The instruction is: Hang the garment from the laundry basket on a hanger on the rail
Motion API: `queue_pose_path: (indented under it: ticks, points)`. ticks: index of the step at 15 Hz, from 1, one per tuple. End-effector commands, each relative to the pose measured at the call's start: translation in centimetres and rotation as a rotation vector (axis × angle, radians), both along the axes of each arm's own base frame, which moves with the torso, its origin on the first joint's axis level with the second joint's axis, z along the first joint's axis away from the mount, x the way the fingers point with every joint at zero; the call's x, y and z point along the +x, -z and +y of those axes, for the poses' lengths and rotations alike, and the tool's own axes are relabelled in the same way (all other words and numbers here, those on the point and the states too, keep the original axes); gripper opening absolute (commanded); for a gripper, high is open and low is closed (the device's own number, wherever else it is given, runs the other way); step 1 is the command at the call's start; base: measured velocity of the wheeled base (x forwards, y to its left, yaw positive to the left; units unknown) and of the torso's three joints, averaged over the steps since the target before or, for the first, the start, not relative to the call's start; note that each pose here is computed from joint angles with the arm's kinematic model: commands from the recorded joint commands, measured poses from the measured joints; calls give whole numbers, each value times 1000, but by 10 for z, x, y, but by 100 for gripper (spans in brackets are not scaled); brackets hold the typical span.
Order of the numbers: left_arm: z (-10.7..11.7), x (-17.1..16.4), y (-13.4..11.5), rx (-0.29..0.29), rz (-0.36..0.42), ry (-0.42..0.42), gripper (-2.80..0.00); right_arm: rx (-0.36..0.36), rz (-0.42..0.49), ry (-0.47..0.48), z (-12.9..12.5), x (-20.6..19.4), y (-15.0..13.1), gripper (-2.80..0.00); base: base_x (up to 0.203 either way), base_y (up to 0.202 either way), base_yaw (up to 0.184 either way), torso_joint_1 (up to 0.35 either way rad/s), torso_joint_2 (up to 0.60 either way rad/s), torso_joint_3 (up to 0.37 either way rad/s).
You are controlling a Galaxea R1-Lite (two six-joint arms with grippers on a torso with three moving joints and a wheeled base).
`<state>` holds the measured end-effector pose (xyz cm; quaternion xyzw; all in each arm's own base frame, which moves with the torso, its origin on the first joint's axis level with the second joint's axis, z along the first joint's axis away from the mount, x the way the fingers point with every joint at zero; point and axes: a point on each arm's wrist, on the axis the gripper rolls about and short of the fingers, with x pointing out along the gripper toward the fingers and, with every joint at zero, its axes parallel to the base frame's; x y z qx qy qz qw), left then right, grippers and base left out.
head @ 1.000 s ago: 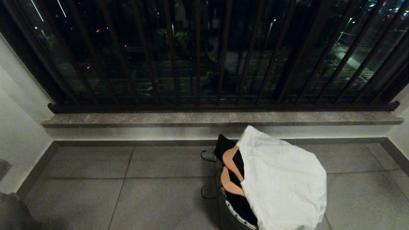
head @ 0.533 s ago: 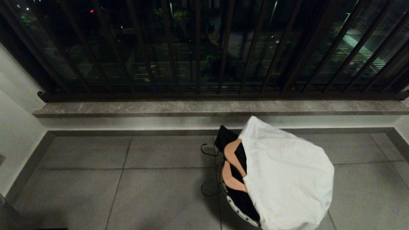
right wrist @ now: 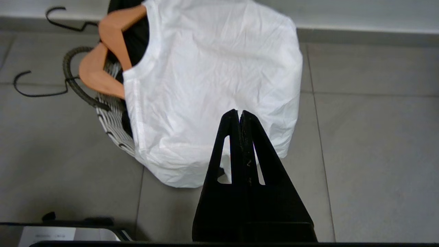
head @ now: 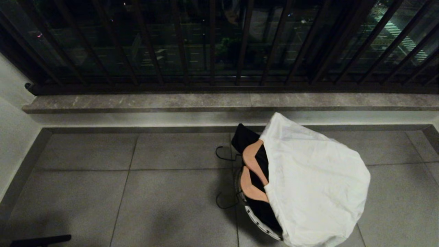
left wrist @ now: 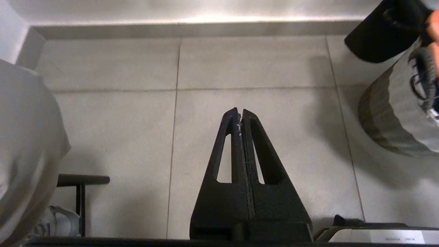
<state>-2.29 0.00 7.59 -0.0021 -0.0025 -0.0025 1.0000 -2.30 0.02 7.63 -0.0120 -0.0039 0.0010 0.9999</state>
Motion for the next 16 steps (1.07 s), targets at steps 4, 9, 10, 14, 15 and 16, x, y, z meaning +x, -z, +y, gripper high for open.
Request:
queue_pose_path:
  ticks: [4,9,10,14,15,16]
  points:
    - [0,0,0,0,2,0,-280,0,2,1,0,0,0,-280,0,0,0,2,0,-199]
    - [0,0,0,0,2,0,-280,-1,0,1,0,0,0,-280,0,0,0,-1,2,-197]
    - [0,0,0,0,2,0,-280,-1,1,-1,0,0,0,-280,0,0,0,-1,-3,-184]
    - [0,0,0,-2,2,0,-280,4,-10,-1,0,-1,-6,-280,0,0,0,3,1,-202]
    - [0,0,0,-2,2,0,-280,17,-20,-6,0,-4,-21,-280,0,0,0,2,9,-157]
    - [0,0,0,-2,2,-1,-280,35,-12,-23,1,-5,-43,-280,0,0,0,0,7,-82]
